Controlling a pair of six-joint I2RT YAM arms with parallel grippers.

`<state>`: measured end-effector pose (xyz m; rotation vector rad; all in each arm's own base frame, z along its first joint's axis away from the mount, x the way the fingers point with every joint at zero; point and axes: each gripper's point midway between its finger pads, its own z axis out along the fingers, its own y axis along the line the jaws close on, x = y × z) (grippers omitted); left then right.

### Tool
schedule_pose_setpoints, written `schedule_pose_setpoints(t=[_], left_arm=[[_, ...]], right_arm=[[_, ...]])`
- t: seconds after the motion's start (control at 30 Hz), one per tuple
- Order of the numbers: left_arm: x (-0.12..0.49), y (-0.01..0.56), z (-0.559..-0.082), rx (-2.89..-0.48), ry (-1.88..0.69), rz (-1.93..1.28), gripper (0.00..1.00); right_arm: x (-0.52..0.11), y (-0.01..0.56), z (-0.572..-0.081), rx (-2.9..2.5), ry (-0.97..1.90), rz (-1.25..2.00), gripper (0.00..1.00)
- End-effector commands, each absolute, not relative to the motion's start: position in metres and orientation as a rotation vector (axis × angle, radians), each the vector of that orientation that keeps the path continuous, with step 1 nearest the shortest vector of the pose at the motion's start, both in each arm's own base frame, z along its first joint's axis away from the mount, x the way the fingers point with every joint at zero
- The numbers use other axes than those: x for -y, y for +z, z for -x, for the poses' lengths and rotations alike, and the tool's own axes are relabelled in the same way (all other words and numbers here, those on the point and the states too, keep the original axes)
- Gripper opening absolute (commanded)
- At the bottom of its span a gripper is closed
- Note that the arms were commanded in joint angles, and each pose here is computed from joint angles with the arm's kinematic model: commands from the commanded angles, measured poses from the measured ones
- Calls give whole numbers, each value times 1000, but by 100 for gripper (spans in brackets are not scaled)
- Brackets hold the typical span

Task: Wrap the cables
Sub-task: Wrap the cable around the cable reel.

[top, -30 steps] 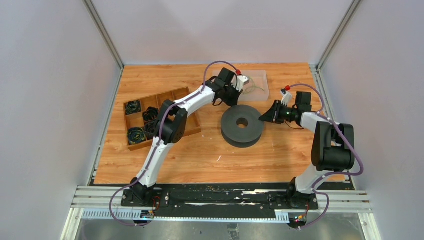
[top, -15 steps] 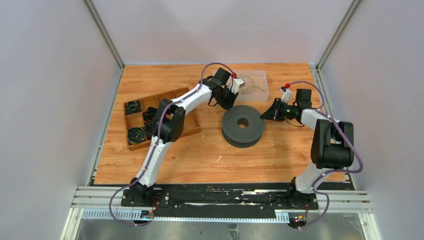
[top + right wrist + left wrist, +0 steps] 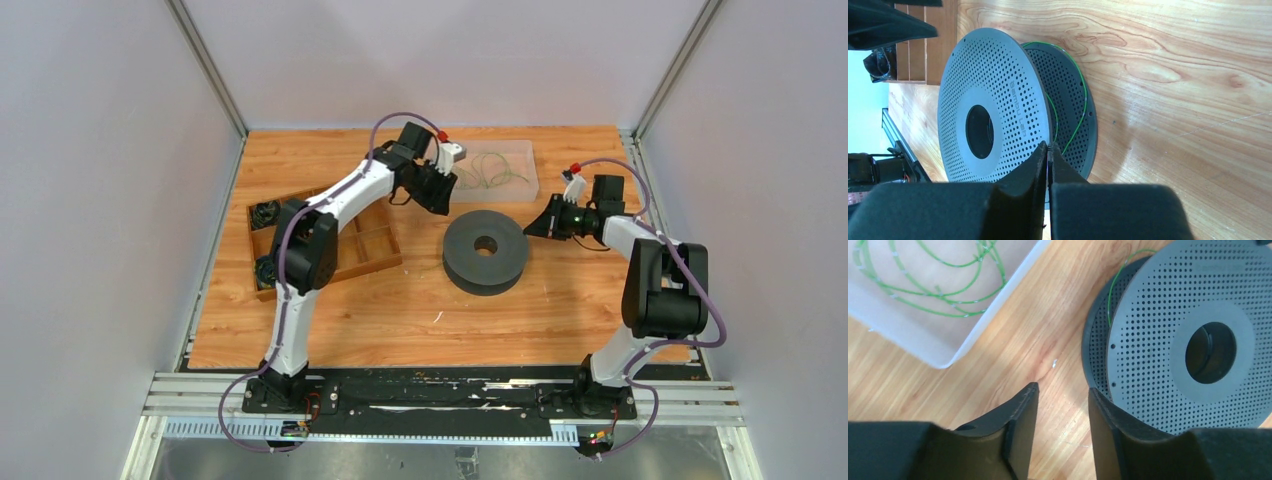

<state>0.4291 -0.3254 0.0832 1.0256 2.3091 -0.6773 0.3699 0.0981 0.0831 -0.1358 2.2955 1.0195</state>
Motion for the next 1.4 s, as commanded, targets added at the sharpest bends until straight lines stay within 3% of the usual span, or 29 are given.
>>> schedule_pose_setpoints(t=[0.0, 0.43, 0.6, 0.87, 1.37], left_arm=[[311, 111, -417, -2240, -709, -991, 49], [275, 83, -321, -2309, -838, -1035, 58], [265, 64, -309, -2320, -803, -1075, 60], [276, 44, -301, -2349, -814, -1112, 45], [288, 19, -273, -2368, -791, -1229, 29]], right_arm=[[-91, 86, -373, -2307, 950, 151, 1], [-84, 99, -371, -2283, 914, 81, 1], [-84, 100, -370, -2278, 911, 87, 1], [-84, 101, -368, -2268, 904, 88, 1], [-85, 101, -367, -2260, 896, 103, 1]])
